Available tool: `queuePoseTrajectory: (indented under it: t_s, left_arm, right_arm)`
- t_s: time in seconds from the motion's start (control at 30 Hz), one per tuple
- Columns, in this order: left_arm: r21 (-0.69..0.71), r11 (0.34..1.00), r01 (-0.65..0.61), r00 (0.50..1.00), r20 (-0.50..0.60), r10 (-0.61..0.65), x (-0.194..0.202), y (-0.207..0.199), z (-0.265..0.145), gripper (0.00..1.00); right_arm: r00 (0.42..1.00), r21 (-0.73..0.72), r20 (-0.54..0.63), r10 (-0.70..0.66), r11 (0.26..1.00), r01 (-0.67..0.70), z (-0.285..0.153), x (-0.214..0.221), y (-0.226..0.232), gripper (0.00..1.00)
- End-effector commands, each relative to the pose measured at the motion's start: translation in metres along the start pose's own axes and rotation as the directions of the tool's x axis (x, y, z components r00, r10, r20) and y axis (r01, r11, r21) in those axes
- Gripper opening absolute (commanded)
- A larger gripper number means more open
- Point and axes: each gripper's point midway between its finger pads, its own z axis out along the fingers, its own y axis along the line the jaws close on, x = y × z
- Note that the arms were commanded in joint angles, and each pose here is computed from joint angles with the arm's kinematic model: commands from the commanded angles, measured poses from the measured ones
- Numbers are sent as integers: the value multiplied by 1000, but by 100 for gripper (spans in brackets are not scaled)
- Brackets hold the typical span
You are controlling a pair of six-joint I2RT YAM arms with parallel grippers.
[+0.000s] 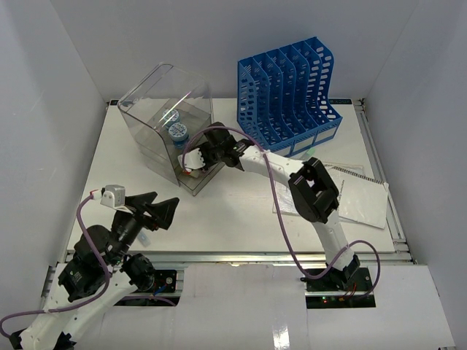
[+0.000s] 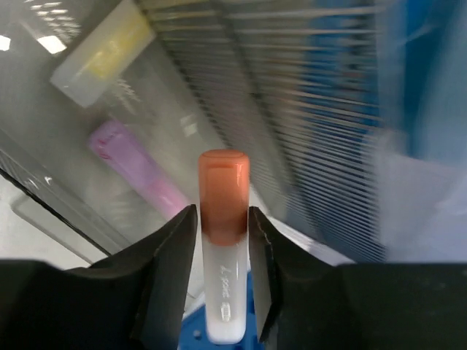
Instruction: Organize the desk
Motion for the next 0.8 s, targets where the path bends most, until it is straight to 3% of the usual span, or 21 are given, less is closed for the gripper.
queuePoseTrajectory:
  t_s: [0.0, 0.03, 0.1, 0.2, 0.3, 0.4, 0.47, 0.5, 0.6, 0.67, 0.77]
  left_arm:
    - [-18, 1000, 0, 1000, -11, 0, 5, 4, 2, 98]
    - [-17, 1000, 0, 1000, -11, 0, 4, 3, 2, 98]
    - [-13, 1000, 2, 1000, -6, -2, 3, 3, 1, 98]
    - [-10, 1000, 7, 1000, 1, -7, 2, 3, 0, 98]
    - [-1, 1000, 10, 1000, 8, -10, 0, 2, -2, 98]
    - [9, 1000, 15, 1000, 15, -15, -1, 0, -4, 98]
    - [14, 1000, 18, 1000, 21, -18, -3, 0, -5, 98]
    - [17, 1000, 18, 1000, 20, -18, -3, -1, -6, 98]
    - [21, 1000, 20, 1000, 22, -21, -2, -1, -7, 98]
    - [22, 1000, 22, 1000, 22, -23, -2, -1, -7, 98]
    - [22, 1000, 21, 1000, 19, -22, -1, -1, -7, 98]
  right_arm:
    - [1000, 77, -25, -16, 997, 17, 1, -1, -19, 64]
    - [1000, 86, -24, 0, 996, 2, -3, -2, -21, 80]
    - [999, 98, -22, 50, 994, -47, -13, -3, -22, 95]
    - [989, 148, 9, 146, 978, -146, -48, -11, -38, 96]
    - [939, 153, 61, 338, 927, -343, -85, -5, -35, 95]
    - [761, 60, 121, 638, 760, -647, -125, 3, -12, 93]
    - [652, 3, 144, 745, 658, -753, -154, 10, 5, 96]
    - [606, -16, 144, 783, 614, -789, -163, 20, 14, 98]
    - [478, -18, 146, 866, 485, -874, -195, 46, 41, 90]
    - [348, 89, 162, 923, 338, -937, -224, 84, 54, 90]
    - [208, 177, 159, 965, 179, -968, -245, 123, 67, 90]
